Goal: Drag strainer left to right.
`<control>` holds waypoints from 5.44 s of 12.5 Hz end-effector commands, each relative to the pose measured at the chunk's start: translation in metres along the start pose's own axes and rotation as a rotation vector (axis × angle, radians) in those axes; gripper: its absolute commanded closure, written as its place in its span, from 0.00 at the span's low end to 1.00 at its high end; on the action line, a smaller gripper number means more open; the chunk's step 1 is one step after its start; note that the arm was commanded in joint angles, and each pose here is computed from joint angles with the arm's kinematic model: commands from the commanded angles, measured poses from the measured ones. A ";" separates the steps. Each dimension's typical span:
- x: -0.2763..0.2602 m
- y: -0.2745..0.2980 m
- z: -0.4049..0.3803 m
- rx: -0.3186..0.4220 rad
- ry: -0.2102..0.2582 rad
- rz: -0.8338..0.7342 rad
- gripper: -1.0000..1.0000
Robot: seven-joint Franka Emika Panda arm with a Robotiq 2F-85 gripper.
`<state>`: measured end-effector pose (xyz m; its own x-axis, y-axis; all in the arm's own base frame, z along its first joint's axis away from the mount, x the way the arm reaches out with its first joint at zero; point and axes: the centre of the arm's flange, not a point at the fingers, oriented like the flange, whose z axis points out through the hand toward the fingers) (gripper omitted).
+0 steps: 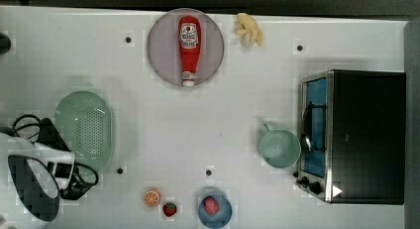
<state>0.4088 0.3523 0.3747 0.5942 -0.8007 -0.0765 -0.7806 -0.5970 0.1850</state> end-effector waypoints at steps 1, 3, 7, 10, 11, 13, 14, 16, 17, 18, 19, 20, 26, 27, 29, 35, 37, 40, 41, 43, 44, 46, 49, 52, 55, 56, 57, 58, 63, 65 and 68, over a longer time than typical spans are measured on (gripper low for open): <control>0.027 -0.011 0.001 0.132 -0.013 0.373 0.00; 0.031 -0.018 0.046 0.125 -0.055 0.463 0.00; 0.044 -0.034 0.120 0.169 -0.137 0.523 0.00; 0.061 -0.043 0.158 0.181 -0.181 0.560 0.00; 0.067 -0.044 0.170 0.173 -0.185 0.573 0.00; 0.076 -0.045 0.189 0.173 -0.186 0.588 0.00; 0.075 -0.047 0.194 0.183 -0.190 0.588 0.00; 0.081 -0.044 0.205 0.171 -0.178 0.598 0.00; 0.086 -0.042 0.208 0.168 -0.172 0.605 0.00; 0.086 -0.042 0.207 0.172 -0.171 0.603 0.00; 0.091 -0.040 0.209 0.165 -0.165 0.611 0.00; 0.097 -0.037 0.210 0.168 -0.154 0.611 0.00; 0.152 -0.011 0.207 0.174 -0.105 0.687 0.00; 0.161 -0.004 0.207 0.170 -0.100 0.703 0.00; 0.181 0.007 0.210 0.164 -0.092 0.717 0.00; 0.250 0.044 0.214 0.158 -0.058 0.659 0.00; 0.274 0.059 0.215 0.156 -0.046 0.666 0.00; 0.305 0.078 0.215 0.155 -0.026 0.648 0.00; 0.315 0.086 0.216 0.149 -0.020 0.647 0.00; 0.331 0.097 0.218 0.152 -0.005 0.601 0.00; 0.339 0.103 0.218 0.150 0.000 0.611 0.00; 0.358 0.116 0.218 0.152 0.012 0.648 0.00; 0.382 0.136 0.220 0.143 0.029 0.645 0.00; 0.404 0.157 0.222 0.135 0.046 0.645 0.00; 0.412 0.163 0.220 0.136 0.054 0.652 0.00; 0.408 0.159 0.215 0.141 0.056 0.602 0.00; 0.401 0.152 0.207 0.140 0.056 0.520 0.00; 0.395 0.147 0.193 0.146 0.061 0.445 0.00; 0.382 0.145 0.064 0.149 0.111 0.079 0.00; 0.378 0.160 -0.004 0.119 0.098 0.039 0.00; 0.355 0.186 -0.094 0.103 0.018 0.054 0.00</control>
<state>0.5043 -0.0326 0.4666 0.5170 -0.8555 -0.0304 -0.8527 -0.5178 0.0697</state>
